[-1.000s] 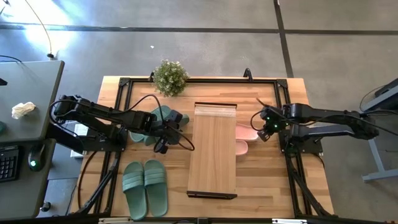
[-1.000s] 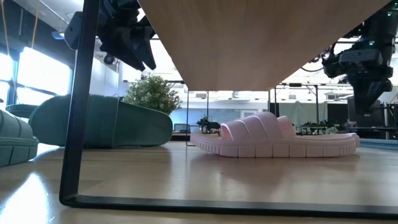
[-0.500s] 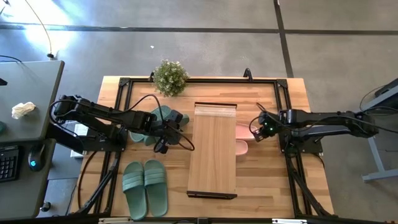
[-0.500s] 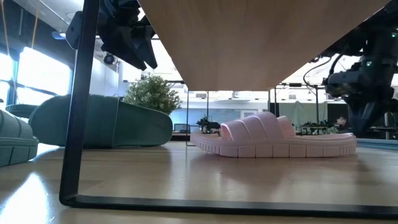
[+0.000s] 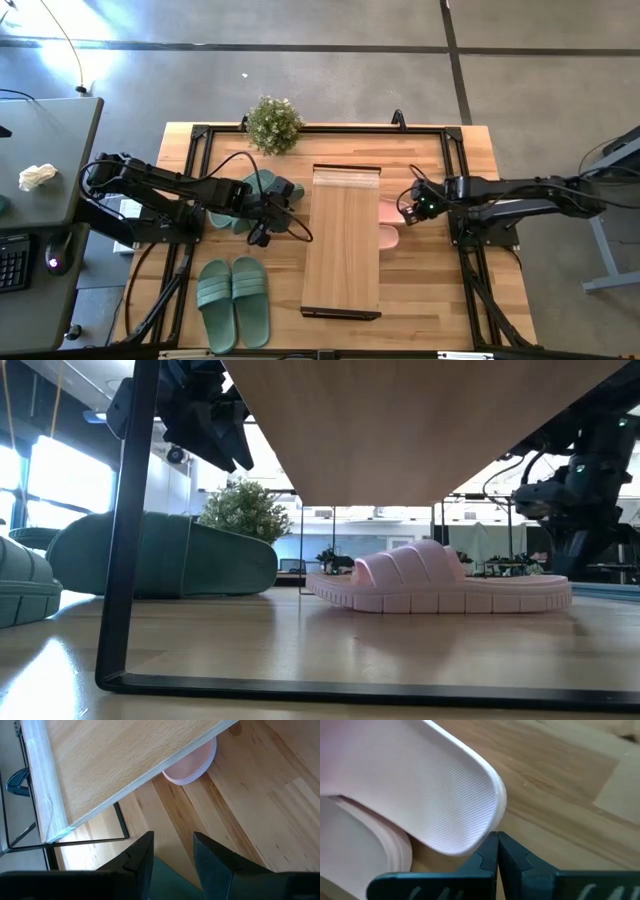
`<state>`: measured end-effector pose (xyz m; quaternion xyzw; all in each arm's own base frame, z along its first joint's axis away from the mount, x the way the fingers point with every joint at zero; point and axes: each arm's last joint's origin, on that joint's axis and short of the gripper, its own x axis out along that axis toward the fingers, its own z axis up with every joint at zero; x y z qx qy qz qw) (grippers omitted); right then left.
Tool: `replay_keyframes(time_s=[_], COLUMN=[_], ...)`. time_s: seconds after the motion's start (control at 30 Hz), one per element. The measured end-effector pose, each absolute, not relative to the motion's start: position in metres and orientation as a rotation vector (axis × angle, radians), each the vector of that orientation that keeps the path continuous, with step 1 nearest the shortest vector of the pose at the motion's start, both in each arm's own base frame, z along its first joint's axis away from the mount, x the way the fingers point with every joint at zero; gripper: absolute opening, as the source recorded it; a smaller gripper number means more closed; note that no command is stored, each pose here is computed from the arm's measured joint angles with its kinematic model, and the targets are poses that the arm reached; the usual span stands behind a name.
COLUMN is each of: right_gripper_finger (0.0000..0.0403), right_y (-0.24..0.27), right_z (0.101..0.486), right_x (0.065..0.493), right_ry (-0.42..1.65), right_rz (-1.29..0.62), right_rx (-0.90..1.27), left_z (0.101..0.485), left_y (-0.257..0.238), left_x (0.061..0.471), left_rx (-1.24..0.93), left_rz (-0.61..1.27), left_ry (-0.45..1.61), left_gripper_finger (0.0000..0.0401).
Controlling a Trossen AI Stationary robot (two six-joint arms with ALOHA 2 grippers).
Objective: Pick and place slides into the shelf
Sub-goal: Adjust the slippers under the shelf
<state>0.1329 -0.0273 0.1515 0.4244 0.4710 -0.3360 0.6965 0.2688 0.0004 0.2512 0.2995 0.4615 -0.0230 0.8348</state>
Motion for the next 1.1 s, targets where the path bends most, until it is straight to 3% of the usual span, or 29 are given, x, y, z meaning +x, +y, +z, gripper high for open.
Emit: replay_keyframes(time_s=[1.1], right_gripper_finger=[0.0], right_y=[-0.039], right_z=[0.129], right_x=[0.191], right_ry=[0.801], right_rz=[-0.694], right_rx=[1.073], left_z=[0.251], left_y=[0.0], left_x=[0.269], left_rx=[0.642], left_rz=[-0.053], left_ry=[0.98], left_gripper_finger=[0.0122])
